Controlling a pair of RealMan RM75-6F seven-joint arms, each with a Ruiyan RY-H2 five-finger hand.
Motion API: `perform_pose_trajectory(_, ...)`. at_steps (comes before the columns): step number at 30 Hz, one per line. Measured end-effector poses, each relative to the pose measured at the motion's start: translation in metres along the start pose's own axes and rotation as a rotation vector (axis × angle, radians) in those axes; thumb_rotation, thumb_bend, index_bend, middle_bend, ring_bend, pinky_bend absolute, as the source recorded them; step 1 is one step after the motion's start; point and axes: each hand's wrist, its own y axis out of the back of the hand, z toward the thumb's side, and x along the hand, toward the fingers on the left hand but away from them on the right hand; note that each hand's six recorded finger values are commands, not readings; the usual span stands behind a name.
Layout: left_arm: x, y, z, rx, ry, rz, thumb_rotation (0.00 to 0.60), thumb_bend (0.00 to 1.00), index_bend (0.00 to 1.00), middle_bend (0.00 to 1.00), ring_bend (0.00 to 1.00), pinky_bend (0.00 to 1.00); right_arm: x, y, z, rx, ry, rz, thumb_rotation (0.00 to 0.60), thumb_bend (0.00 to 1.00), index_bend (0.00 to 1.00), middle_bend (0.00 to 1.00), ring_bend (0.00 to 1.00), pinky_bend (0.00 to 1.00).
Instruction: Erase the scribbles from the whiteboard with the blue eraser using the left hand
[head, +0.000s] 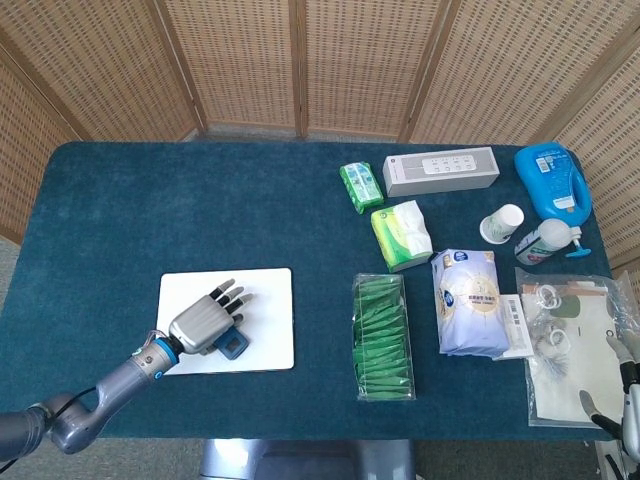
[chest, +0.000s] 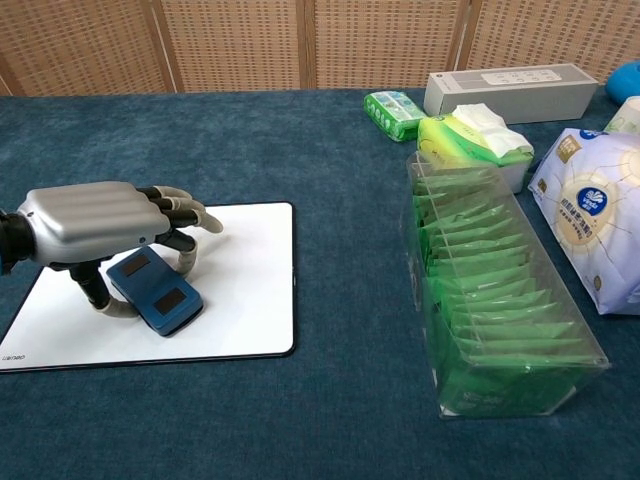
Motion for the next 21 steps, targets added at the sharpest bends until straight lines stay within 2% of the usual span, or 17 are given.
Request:
perform_pose_trajectory(9,0.003,-0.002,0.011,-0.011,-0.029,-0.011,0.6,0.28,0.7,0.11,0.0,0.0,0.001,0.0,-0.002,0.001,-0.005,-0.001,0.6,0.23,0.14,0.11,0.0,0.03)
perform_pose_trajectory(21,0.001,0.007,0.035,-0.126,-0.096,-0.001,0.6,0.28,0.7,0.11,0.0,0.0,0.0,0.001,-0.002,0.002,-0.006,-0.004,0.6,0.23,0.14,0.11,0.0,0.03)
